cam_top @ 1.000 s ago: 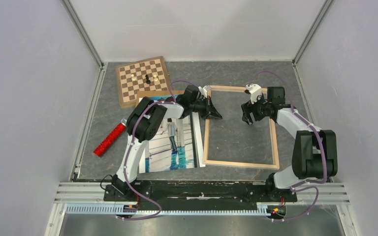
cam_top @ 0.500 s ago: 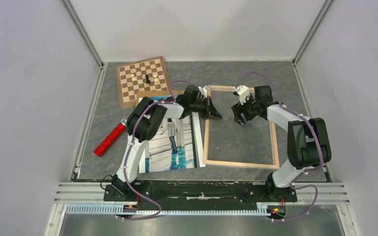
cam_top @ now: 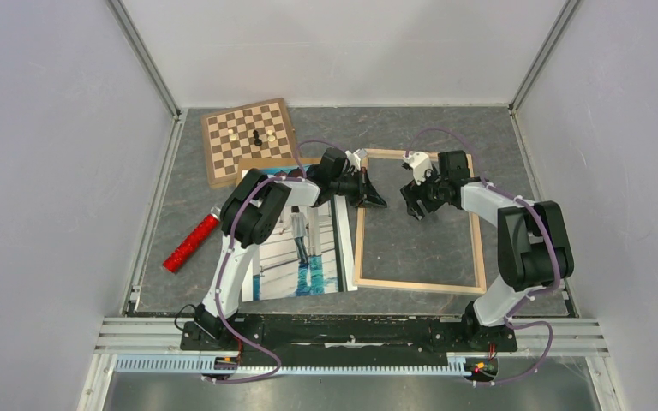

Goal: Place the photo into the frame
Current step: Move the photo frame to the center of the board.

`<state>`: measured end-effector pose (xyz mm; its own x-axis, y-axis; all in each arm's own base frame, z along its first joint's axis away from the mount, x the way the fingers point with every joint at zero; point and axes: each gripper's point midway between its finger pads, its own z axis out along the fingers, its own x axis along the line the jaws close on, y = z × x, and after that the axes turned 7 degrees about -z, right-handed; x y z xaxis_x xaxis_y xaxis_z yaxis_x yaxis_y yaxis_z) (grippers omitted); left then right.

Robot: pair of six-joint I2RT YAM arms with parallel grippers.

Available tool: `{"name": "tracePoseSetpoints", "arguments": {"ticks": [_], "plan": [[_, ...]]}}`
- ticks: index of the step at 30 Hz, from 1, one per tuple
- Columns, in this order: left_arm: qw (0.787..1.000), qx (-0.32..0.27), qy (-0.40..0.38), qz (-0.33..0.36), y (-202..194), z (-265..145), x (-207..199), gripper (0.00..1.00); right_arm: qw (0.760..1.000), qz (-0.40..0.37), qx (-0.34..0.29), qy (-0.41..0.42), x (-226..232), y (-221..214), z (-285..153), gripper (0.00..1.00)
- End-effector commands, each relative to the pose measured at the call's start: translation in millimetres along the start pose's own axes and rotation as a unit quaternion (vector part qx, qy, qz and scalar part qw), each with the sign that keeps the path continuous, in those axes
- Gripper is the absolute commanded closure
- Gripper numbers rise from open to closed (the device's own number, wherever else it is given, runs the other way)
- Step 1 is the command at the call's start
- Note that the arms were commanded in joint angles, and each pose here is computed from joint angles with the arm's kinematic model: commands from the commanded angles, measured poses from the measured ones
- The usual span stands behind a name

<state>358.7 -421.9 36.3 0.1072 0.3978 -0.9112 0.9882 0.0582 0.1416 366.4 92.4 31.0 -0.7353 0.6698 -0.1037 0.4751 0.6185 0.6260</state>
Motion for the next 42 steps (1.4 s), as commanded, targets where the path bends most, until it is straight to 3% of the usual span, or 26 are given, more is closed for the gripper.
{"name": "tracePoseSetpoints", "arguments": {"ticks": [1,15,31,42], "plan": [[0.999,0.007,-0.002,0.032,-1.3,2.5,-4.8,0.97,1.000,-0.014,-0.013,-0.017,-10.9,10.1,4.2,0.23],[0.999,0.010,0.000,0.032,-2.1,2.4,-5.3,0.89,1.000,-0.002,-0.003,-0.012,-11.2,5.6,12.3,0.24],[0.999,0.014,0.008,0.034,-2.2,1.1,-5.8,0.51,1.000,-0.001,0.010,-0.017,-10.4,-2.4,11.5,0.24],[0.998,0.011,0.043,0.053,-0.3,-8.3,-6.9,0.34,1.000,-0.001,0.018,-0.021,-10.5,-7.5,11.1,0.24]]}}
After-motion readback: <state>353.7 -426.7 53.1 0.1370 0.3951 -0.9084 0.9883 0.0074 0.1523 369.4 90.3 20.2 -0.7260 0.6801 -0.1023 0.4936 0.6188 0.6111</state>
